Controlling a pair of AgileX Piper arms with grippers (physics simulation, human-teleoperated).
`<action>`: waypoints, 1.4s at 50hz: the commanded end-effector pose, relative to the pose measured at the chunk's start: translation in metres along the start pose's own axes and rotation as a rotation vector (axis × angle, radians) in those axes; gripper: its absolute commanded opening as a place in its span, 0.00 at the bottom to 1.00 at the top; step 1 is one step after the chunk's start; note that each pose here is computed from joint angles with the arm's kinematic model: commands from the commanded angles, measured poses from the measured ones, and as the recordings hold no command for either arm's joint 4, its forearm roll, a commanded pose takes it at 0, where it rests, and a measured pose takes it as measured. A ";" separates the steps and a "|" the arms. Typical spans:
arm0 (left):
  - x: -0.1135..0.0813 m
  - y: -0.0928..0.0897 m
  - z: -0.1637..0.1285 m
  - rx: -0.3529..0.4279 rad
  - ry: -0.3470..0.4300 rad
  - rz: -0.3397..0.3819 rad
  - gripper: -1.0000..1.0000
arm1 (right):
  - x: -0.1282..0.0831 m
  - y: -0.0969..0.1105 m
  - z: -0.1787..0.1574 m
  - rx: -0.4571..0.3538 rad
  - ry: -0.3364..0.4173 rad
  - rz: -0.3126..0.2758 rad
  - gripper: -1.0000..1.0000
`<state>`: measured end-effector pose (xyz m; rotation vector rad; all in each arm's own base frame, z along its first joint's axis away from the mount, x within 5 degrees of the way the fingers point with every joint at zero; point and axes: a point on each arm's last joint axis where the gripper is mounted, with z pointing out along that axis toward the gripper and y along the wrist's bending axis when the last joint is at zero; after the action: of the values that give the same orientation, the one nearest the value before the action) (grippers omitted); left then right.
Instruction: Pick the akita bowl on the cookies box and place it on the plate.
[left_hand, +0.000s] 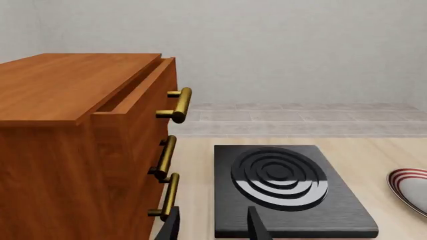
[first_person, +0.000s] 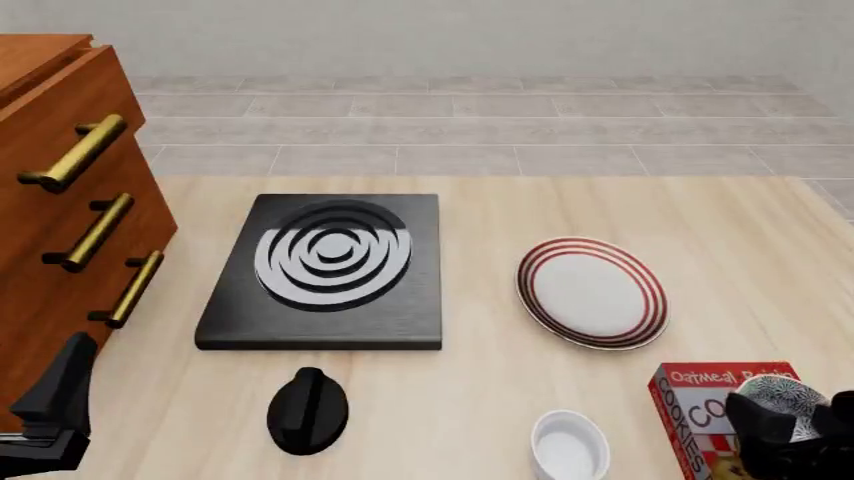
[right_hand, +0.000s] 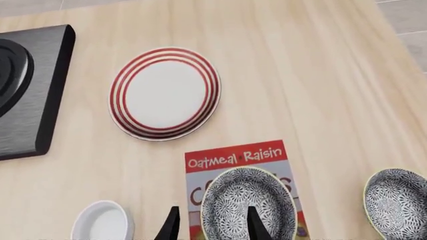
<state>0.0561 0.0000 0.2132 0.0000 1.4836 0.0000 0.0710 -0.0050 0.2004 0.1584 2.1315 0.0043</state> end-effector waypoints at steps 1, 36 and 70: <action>0.000 0.000 0.000 0.000 0.000 0.000 1.00 | 0.004 0.000 0.002 -0.004 0.015 0.007 1.00; 0.000 0.000 0.000 0.000 0.000 0.000 1.00 | 0.010 0.001 0.009 -0.020 0.046 0.017 1.00; 0.000 0.000 0.000 0.000 0.000 0.000 1.00 | 0.027 0.004 0.032 -0.063 0.027 -0.021 0.00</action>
<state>0.0561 0.0000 0.2132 0.0000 1.4836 0.0000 0.0870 -0.0044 0.1639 0.1629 2.1662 0.0279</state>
